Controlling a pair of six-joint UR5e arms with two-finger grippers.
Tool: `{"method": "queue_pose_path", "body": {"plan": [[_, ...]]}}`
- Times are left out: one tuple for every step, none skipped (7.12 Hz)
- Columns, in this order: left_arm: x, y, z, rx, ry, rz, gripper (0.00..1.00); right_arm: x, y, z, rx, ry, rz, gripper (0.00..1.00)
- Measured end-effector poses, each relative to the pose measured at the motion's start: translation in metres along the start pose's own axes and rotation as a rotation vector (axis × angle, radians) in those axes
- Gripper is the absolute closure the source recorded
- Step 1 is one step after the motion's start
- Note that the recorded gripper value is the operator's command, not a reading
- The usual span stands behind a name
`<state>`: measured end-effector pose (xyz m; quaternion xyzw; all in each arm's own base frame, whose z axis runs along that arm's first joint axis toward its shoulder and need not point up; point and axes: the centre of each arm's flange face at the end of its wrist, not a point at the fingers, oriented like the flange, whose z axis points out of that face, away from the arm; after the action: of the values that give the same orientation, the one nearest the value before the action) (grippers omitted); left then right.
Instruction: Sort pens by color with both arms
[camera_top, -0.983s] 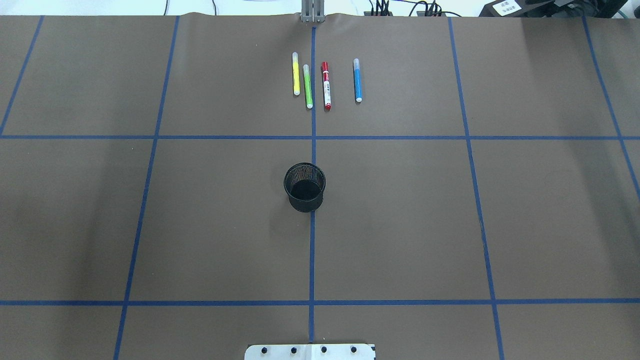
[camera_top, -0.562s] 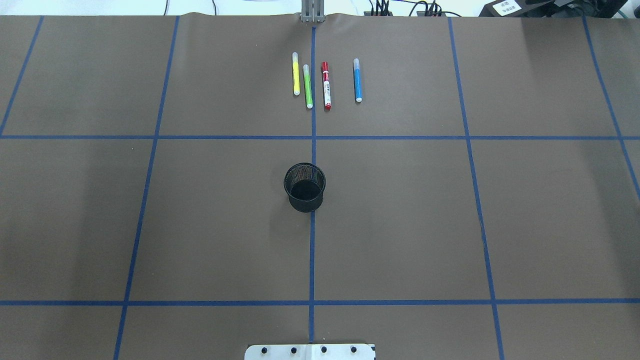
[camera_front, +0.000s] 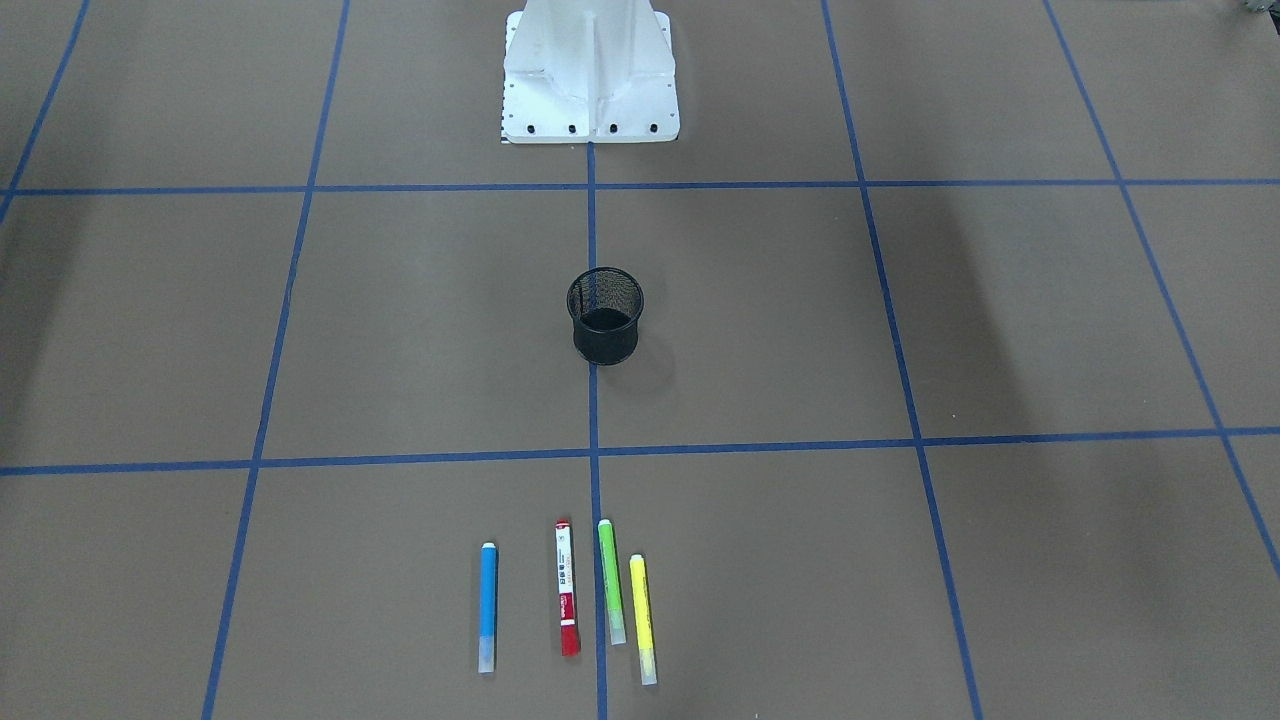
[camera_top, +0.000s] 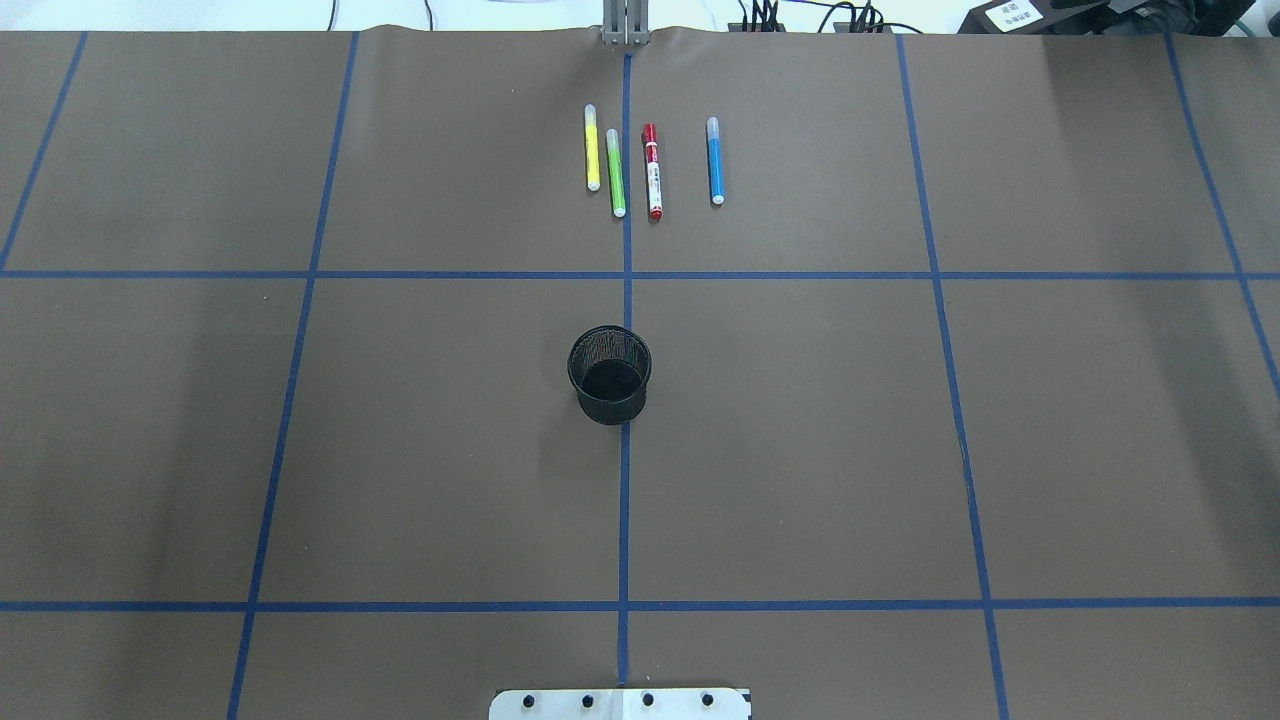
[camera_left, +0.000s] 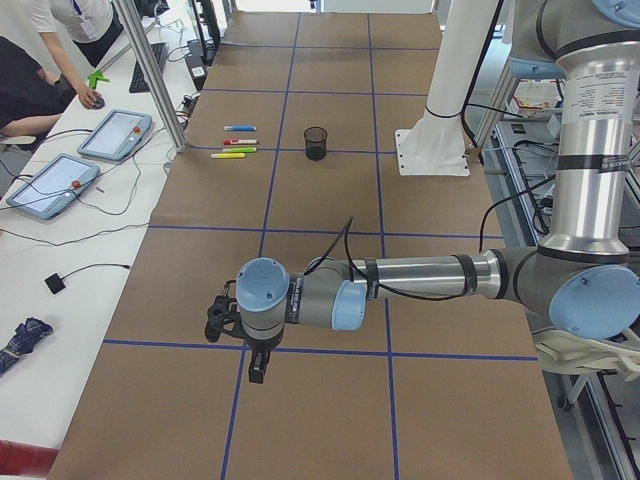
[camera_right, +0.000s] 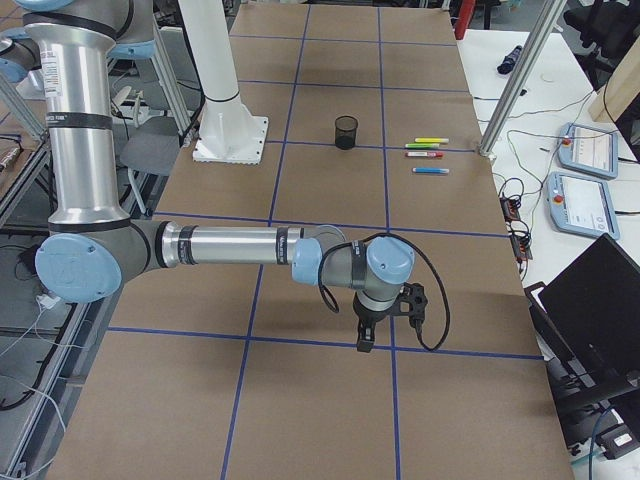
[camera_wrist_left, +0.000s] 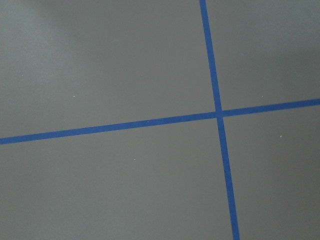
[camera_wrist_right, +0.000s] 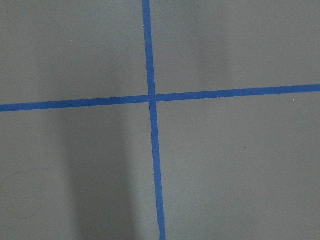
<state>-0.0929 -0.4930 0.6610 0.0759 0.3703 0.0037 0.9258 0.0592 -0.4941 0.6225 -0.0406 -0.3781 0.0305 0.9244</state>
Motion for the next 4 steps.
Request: {"method": "queue_pose_path", "body": {"plan": [[0.011, -0.003, 0.003, -0.006, -0.011, -0.017, 0.00, -0.004, 0.003, -0.003, -0.002, -0.009, 0.003, 0.00], [0.016, -0.004, 0.007, -0.012, -0.016, -0.035, 0.00, -0.001, 0.007, -0.001, -0.010, -0.015, 0.011, 0.00], [0.018, -0.002, 0.009, -0.017, -0.018, -0.046, 0.00, 0.003, 0.012, 0.004, -0.018, -0.016, 0.018, 0.00], [0.018, -0.001, 0.011, -0.021, -0.019, -0.051, 0.00, 0.006, 0.017, 0.007, -0.022, -0.017, 0.022, 0.00]]}}
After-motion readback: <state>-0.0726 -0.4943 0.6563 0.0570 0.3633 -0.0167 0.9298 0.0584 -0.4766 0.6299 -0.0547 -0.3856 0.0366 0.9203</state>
